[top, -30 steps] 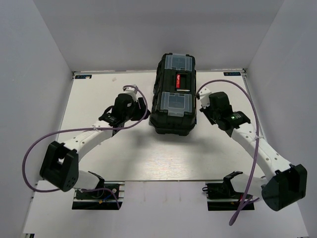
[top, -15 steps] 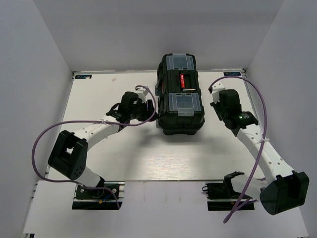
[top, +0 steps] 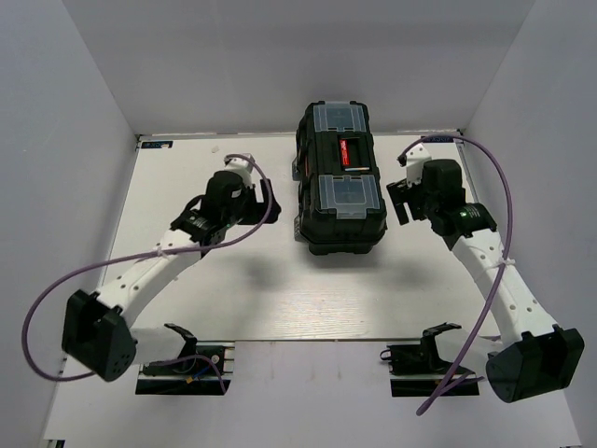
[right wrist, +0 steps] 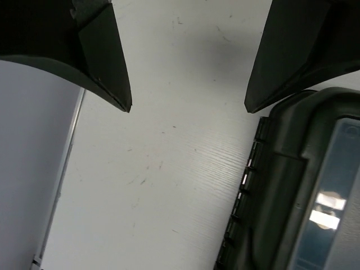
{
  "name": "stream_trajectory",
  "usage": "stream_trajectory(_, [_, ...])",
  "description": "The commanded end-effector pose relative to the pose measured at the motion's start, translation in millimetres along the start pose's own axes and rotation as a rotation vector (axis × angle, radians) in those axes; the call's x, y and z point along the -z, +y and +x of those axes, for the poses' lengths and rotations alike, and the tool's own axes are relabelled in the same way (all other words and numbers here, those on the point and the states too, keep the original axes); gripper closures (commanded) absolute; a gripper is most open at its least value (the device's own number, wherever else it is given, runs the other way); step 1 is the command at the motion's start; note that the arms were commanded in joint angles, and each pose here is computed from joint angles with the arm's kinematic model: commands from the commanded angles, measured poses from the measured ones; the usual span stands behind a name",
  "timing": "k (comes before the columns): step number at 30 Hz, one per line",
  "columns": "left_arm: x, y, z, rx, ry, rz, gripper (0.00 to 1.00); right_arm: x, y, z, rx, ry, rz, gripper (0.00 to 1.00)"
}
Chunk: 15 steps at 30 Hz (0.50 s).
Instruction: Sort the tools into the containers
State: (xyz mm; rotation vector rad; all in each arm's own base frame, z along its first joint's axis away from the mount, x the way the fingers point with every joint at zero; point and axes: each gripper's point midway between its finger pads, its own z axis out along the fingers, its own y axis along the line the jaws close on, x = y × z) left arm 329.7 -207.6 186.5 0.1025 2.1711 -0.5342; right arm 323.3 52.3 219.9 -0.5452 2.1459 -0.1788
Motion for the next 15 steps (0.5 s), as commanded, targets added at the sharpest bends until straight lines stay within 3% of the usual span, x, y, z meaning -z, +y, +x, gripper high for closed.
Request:
stream_trajectory(1, [37,14,-34,-0.048,-0.099,-0.106,0.02,5,13,-17,-0.053,-0.029,-0.096,0.11])
stream_trajectory(7, [64,35,-38,-0.169,-0.134,-0.189,0.00,12,13,-22,-0.112,-0.026,-0.093,0.10])
stream_trajectory(11, [75,45,-37,-0.209,-0.152,-0.228,0.00,21,4,-26,-0.110,-0.108,-0.043,0.10])
stream_trajectory(15, [77,52,-32,-0.217,-0.185,-0.238,0.00,21,-1,-14,-0.093,-0.096,0.000,0.10])
